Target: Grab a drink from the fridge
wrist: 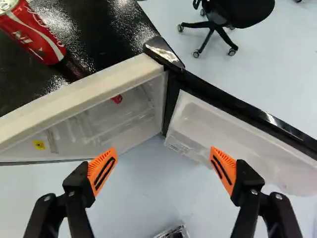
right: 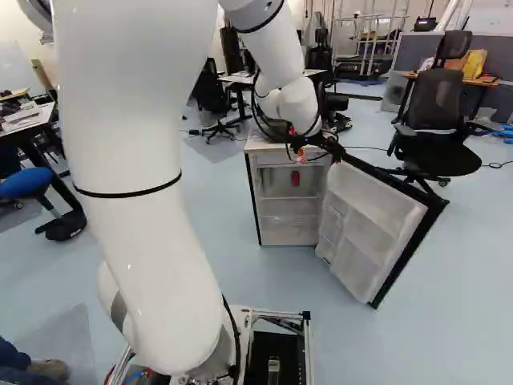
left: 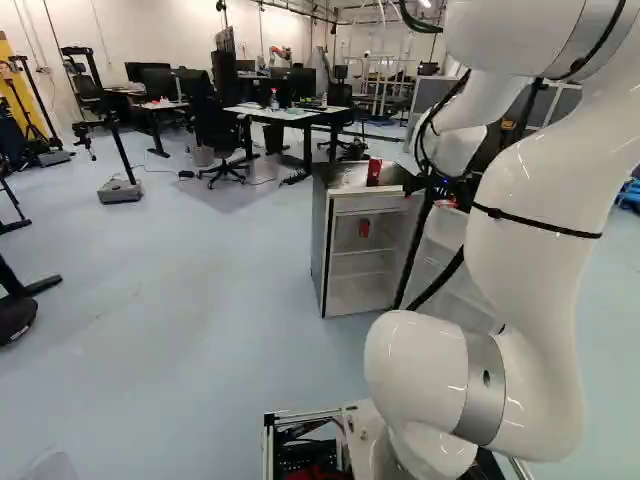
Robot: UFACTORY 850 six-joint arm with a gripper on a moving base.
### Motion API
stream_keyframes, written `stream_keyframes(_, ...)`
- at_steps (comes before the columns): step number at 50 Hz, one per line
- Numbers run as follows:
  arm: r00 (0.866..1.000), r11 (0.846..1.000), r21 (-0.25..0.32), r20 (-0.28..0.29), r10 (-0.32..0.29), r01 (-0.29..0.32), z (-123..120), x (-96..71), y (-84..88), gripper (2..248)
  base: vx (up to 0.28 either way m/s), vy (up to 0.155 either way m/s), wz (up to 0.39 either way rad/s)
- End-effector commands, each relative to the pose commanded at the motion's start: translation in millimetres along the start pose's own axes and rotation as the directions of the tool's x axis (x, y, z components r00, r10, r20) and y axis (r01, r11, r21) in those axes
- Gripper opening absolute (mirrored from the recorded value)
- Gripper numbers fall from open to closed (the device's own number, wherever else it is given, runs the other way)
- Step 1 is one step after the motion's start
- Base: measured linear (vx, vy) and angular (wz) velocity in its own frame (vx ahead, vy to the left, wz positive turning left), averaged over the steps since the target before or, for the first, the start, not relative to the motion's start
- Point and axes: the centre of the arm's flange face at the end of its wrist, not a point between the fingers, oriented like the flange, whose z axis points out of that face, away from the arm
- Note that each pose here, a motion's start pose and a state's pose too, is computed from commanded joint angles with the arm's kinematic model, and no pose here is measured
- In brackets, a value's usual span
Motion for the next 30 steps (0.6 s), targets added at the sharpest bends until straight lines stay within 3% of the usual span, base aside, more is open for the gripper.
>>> stream_keyframes(9,0.999,1.0,-0.015,0.027,0.021,-0.021,-7,5.1,14.3,247,0.0,0.0,0.0)
stream_keyframes(30,0.998,0.997,-0.049,0.009,0.067,-0.067,-21,24.9,47.0,247,0.0,0.0,0.0)
